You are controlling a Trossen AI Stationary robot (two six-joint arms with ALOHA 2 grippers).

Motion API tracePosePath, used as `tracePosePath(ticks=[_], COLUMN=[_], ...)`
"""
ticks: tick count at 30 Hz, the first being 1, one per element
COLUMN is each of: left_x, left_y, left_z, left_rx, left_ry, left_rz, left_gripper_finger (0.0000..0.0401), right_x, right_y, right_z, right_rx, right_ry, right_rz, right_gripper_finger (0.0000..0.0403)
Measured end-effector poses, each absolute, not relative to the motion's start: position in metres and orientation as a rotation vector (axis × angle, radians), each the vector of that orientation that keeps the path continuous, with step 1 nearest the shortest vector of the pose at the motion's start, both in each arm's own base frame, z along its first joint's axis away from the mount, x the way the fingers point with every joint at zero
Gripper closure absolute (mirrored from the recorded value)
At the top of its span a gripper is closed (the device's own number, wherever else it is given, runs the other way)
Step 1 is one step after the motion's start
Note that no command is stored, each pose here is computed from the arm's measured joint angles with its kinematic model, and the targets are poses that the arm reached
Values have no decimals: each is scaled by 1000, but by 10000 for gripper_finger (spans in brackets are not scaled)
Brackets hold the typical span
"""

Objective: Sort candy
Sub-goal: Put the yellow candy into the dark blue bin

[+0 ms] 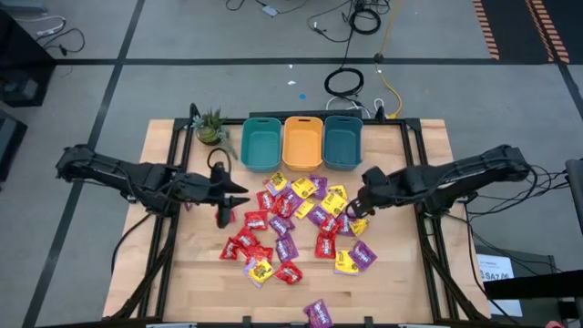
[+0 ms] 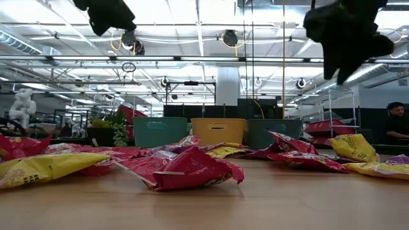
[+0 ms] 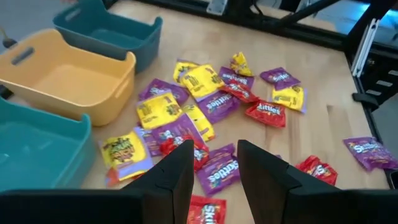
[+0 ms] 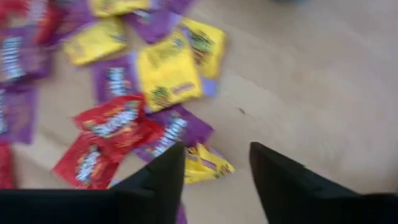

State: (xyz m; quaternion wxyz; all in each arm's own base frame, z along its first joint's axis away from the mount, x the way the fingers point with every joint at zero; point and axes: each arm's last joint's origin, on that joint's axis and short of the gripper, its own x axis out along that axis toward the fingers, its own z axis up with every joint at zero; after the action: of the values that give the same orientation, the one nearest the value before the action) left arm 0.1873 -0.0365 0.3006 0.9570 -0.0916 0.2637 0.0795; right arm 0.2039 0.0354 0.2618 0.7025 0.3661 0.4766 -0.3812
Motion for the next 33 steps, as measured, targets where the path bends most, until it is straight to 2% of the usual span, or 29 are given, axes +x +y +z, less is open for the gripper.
tracePosePath(ticks=[6, 10, 14, 18, 21, 24, 33], left_x=[152, 134, 126, 124, 124, 124, 122], left_y=[-27, -23, -22, -22, -23, -24, -24], left_z=[294, 284, 272, 261, 261, 260, 256], left_rx=[-209, -256, -278, -281, -286, -282, -255], left_ry=[452, 403, 371, 395, 404, 416, 462], left_rz=[154, 153, 128, 95, 65, 49, 20], left_gripper_finger=[269, 269, 269, 269, 269, 269, 269], right_x=[218, 228, 236, 239, 234, 226, 235], right_y=[39, 43, 46, 49, 48, 47, 53], right_z=[241, 223, 199, 166, 149, 142, 155], right_rx=[906, 937, 978, 1103, 1191, 1219, 1260], right_ry=[1117, 1191, 1253, 1236, 1177, 1170, 1144], right_rz=[-998, -1074, -1139, -1069, -1105, -1186, -1150], right_gripper_finger=[132, 92, 74, 77, 97, 140, 352])
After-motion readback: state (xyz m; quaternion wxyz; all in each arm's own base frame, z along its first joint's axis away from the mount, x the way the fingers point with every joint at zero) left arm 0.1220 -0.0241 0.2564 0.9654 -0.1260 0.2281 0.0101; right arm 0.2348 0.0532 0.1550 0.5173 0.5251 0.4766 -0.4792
